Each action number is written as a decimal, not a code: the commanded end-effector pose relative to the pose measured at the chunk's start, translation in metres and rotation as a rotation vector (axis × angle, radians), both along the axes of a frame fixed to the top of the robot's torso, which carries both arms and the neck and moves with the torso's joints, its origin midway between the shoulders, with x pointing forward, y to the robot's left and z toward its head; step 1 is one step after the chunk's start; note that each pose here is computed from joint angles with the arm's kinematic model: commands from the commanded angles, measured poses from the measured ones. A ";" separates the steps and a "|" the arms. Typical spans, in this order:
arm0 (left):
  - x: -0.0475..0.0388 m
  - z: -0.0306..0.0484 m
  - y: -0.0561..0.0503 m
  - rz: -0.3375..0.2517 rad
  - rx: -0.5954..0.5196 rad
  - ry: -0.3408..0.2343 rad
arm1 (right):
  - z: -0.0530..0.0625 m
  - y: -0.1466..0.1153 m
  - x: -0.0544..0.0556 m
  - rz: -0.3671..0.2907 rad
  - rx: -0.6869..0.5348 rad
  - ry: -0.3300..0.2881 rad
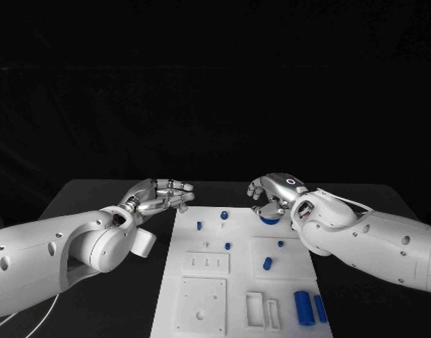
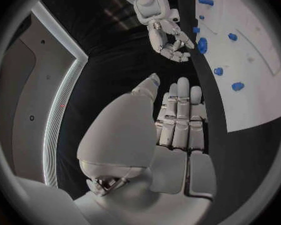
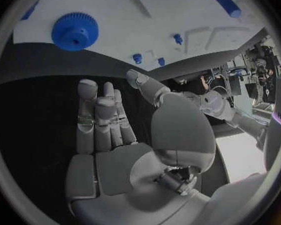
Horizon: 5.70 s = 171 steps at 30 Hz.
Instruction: Assemble the parts on the task board
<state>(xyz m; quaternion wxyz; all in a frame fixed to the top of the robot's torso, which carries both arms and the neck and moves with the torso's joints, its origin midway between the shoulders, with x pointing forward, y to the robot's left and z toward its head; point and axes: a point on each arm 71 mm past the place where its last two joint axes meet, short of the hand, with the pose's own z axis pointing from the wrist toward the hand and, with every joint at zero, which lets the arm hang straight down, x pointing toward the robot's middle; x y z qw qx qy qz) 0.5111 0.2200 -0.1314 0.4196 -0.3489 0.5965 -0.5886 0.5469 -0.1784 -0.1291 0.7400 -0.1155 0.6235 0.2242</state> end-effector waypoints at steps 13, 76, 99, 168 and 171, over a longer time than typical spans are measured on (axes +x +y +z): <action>0.0012 0.0016 -0.001 0.000 -0.015 -0.011 | -0.012 -0.040 0.011 -0.087 0.016 0.244; 0.0011 0.0008 -0.004 -0.015 -0.012 -0.001 | -0.039 -0.038 0.033 -0.129 -0.061 0.344; 0.0008 0.0007 -0.003 -0.012 -0.009 0.000 | -0.046 -0.027 0.028 -0.101 -0.167 0.250; 0.0008 0.0011 -0.002 -0.011 -0.010 -0.003 | -0.034 0.091 -0.010 0.110 -0.187 0.001; 0.0007 0.0011 -0.003 -0.013 -0.010 -0.002 | -0.035 0.093 -0.009 0.111 -0.189 0.002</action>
